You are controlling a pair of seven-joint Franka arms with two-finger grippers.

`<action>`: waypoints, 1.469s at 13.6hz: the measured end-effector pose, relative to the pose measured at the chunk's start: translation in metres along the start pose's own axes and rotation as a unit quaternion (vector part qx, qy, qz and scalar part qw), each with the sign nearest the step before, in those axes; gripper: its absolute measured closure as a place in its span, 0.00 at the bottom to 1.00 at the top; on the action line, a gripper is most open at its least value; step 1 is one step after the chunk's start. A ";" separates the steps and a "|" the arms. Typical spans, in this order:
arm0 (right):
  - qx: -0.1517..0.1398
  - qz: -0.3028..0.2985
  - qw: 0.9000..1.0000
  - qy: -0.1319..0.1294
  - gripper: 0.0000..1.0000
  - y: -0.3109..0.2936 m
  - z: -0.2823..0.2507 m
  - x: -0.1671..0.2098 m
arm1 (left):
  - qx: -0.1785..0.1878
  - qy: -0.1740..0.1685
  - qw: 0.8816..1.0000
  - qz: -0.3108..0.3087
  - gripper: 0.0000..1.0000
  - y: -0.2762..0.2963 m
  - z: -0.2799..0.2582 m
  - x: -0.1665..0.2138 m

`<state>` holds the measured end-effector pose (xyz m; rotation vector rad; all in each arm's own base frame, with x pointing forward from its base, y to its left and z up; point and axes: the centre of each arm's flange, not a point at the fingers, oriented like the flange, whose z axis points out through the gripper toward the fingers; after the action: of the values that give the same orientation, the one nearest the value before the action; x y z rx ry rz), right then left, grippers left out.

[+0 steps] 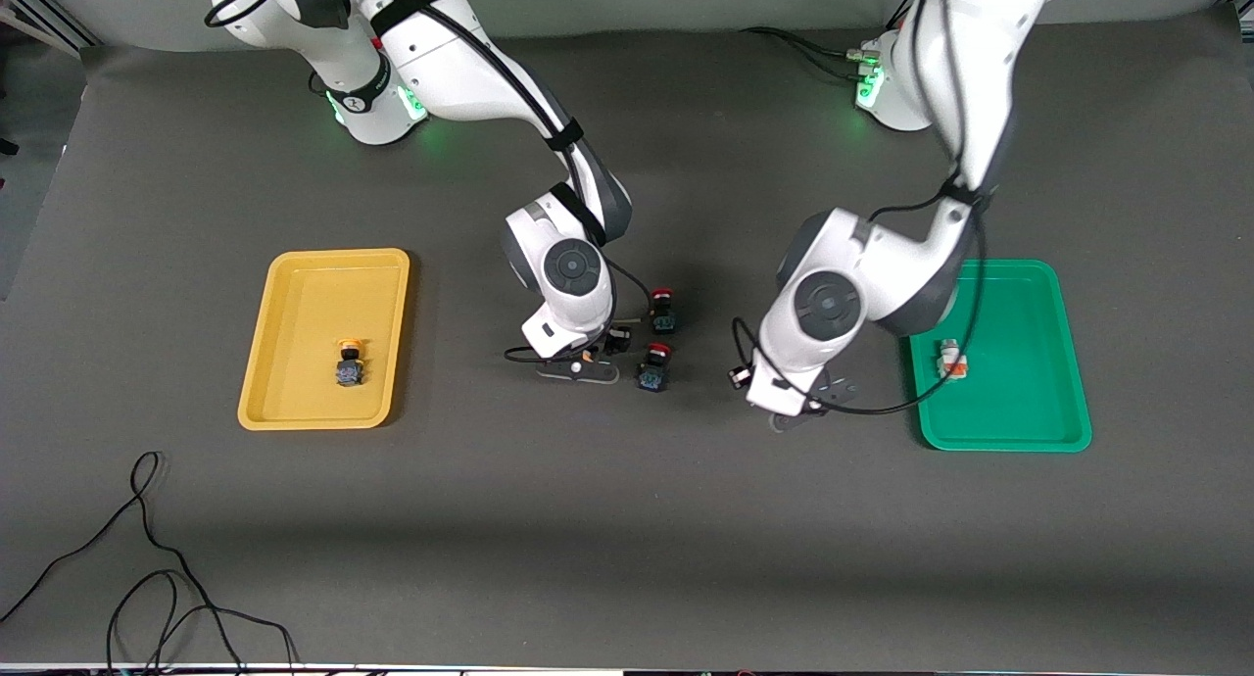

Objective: Place green and yellow buttons in trays

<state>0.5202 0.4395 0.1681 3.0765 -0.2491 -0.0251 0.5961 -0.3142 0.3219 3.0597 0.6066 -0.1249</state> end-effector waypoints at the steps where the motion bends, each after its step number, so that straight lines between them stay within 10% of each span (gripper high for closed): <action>1: 0.002 0.006 1.000 0.002 0.60 0.000 -0.002 0.002 | 0.001 0.000 1.000 0.011 0.66 -0.008 -0.029 0.000; 9: -0.004 0.025 1.000 -0.003 0.67 0.053 -0.098 0.055 | 0.031 -0.055 0.992 0.108 0.66 -0.135 -0.113 0.063; 14: 0.009 -0.041 0.998 -0.039 0.67 0.200 -0.182 0.109 | 0.011 -0.073 0.981 0.177 0.66 -0.304 -0.133 0.141; 20: 0.015 -0.118 0.991 -0.065 0.67 0.383 -0.156 0.126 | 0.033 -0.048 0.975 0.215 0.66 -0.407 -0.076 0.166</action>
<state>0.5864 0.0502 0.3434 3.1180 0.1125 -0.2347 0.5993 0.1273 0.3821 3.1379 -0.0735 -0.2851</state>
